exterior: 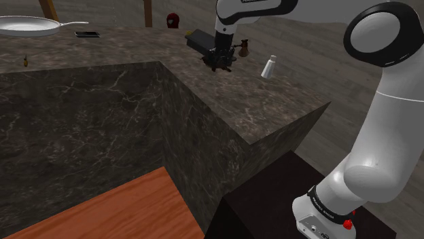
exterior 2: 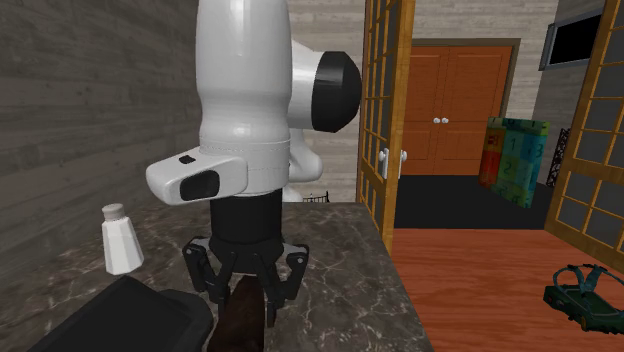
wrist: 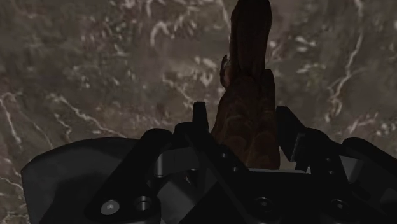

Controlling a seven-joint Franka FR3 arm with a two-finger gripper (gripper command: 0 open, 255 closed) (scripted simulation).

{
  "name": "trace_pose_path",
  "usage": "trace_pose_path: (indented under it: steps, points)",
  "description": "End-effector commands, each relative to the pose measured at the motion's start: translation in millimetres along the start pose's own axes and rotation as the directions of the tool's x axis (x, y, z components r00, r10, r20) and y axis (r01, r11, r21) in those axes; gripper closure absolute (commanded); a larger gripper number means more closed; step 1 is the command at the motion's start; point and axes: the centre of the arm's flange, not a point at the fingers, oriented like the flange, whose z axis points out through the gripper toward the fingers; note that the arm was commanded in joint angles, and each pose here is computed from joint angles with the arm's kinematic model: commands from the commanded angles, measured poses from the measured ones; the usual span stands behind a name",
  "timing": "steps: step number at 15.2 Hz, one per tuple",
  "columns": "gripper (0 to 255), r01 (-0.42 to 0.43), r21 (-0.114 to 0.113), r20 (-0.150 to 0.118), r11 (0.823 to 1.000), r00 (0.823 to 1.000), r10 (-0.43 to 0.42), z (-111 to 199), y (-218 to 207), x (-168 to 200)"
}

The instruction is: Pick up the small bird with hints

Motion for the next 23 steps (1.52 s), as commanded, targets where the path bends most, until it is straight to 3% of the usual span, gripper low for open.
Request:
trace_pose_path:
  steps: [1, 6, 23]
  points:
    - [255, 0.007, 0.003, 0.014, 1.0, 1.0, -0.007, 8.2, -5.9, -0.5]
    - [255, 0.007, 0.004, 0.013, 1.0, 1.0, -0.007, 12.8, -1.4, 0.6]
    - [255, 0.007, 0.004, 0.013, 1.0, 1.0, -0.007, -67.0, 3.1, 2.0]
